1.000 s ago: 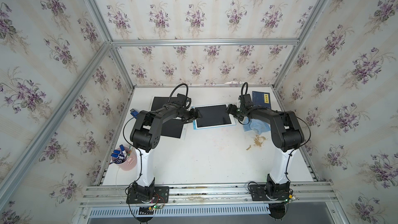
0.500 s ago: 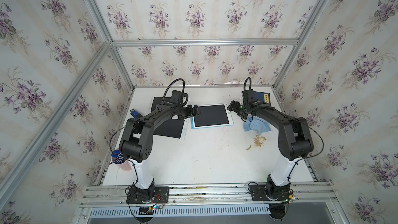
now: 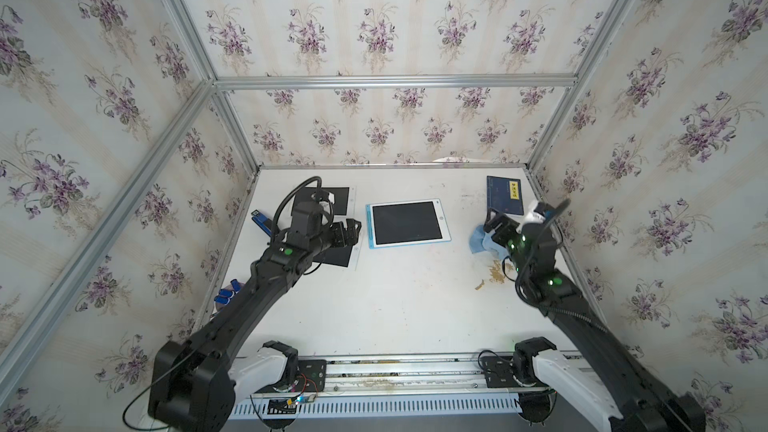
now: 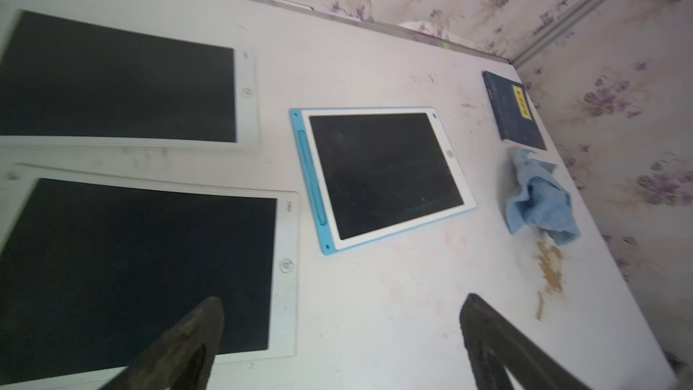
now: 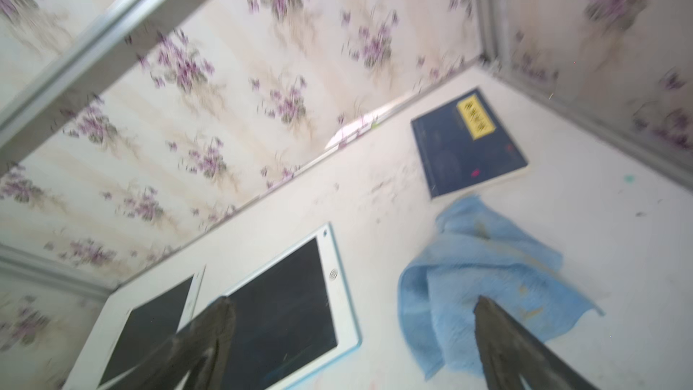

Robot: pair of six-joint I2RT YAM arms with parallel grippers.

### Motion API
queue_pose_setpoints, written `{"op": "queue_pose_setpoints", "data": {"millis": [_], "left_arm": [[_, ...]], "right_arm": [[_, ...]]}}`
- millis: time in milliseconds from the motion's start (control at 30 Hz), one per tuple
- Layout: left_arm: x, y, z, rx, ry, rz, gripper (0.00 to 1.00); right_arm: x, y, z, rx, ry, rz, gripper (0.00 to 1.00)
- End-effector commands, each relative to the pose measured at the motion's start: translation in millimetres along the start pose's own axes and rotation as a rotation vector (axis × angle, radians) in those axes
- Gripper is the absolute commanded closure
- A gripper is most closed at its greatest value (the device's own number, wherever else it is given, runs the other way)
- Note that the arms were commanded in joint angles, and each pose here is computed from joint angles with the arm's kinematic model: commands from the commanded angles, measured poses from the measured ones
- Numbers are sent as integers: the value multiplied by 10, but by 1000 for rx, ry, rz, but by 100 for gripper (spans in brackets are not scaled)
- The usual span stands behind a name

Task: Wipe the drawing tablet
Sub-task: Reset both arms

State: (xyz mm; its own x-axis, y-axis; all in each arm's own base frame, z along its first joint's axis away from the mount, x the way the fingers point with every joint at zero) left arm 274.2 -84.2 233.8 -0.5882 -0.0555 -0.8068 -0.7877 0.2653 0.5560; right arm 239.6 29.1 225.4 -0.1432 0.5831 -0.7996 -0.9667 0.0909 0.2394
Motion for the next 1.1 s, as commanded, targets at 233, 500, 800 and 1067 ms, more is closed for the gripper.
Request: {"op": "queue_pose_setpoints", "data": {"millis": [233, 500, 800, 1067], "left_arm": [[274, -3, 536, -505, -237, -145, 0], [742, -107, 581, -393, -332, -430, 0], [641, -234, 667, -358, -363, -377, 0], [725, -467, 974, -326, -280, -370, 0]], "right_arm": [[221, 131, -638, 171, 207, -400, 0], [356, -26, -623, 9, 346, -388, 0], [576, -399, -529, -95, 469, -241, 0], [573, -762, -519, -108, 461, -71, 0]]}}
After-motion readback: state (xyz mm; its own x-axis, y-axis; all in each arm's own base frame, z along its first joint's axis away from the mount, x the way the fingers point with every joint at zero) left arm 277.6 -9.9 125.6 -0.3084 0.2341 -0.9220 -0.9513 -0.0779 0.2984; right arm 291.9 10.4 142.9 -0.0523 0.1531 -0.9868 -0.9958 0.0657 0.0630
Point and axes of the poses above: each gripper's point midway between its finger pads, its own y axis back along the fingers, its own z axis along the line the jaws close on, x = y × z, the point moved 8 cm from there along y, back along the fingers, and after that the axes turned 8 degrees about -y, right-handed, at the moved point
